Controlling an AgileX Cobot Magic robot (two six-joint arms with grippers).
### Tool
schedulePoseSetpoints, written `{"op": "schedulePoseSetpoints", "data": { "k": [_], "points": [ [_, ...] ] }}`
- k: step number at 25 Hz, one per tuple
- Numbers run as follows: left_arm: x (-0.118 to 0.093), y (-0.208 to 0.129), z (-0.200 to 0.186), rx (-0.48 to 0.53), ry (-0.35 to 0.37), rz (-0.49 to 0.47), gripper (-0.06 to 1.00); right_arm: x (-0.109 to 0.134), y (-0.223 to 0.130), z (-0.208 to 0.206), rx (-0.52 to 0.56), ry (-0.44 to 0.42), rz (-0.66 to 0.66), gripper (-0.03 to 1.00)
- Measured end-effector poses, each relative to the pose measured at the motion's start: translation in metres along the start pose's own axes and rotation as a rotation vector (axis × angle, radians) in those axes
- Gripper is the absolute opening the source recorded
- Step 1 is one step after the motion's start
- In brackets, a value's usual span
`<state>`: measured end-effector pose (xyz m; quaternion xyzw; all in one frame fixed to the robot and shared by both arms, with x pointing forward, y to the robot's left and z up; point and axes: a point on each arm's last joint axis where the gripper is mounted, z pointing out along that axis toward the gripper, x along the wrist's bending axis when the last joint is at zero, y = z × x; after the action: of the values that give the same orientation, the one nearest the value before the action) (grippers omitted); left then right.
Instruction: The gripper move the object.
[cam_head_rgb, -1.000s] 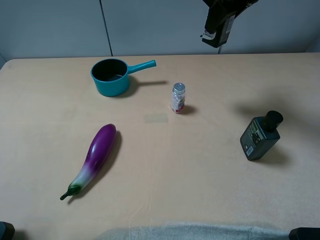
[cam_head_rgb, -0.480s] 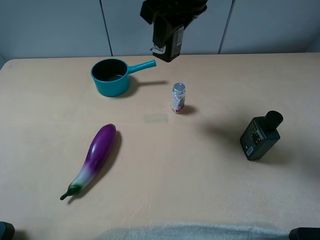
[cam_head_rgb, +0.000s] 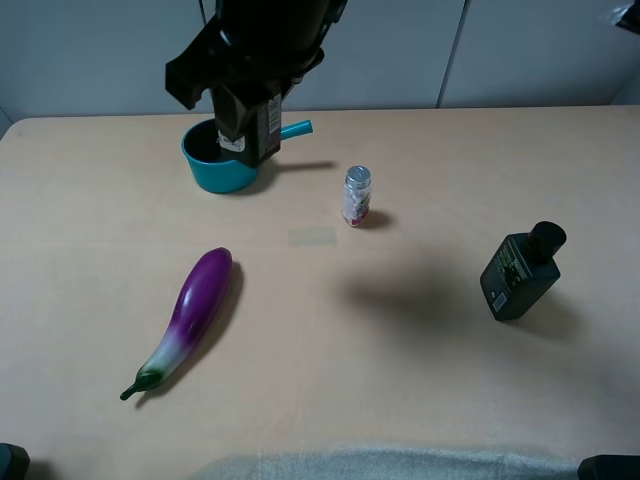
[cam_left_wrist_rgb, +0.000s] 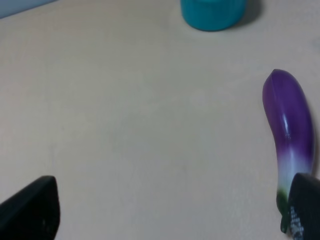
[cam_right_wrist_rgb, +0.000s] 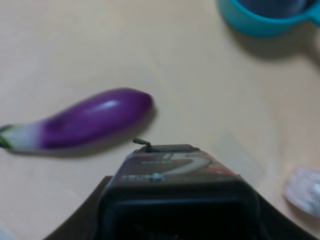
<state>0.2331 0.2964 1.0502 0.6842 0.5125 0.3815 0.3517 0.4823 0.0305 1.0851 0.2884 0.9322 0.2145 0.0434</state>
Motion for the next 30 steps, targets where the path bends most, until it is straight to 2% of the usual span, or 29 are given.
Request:
{"op": "schedulePoseSetpoints", "data": {
  "k": [9, 30],
  "points": [
    [0.000, 0.000, 0.000, 0.000, 0.000, 0.001, 0.90, 0.036, 0.005, 0.029, -0.008, 0.035, -0.030, 0.32],
    [0.000, 0.000, 0.000, 0.000, 0.000, 0.001, 0.90, 0.087, 0.007, 0.098, -0.041, 0.100, -0.078, 0.32]
  ]
}}
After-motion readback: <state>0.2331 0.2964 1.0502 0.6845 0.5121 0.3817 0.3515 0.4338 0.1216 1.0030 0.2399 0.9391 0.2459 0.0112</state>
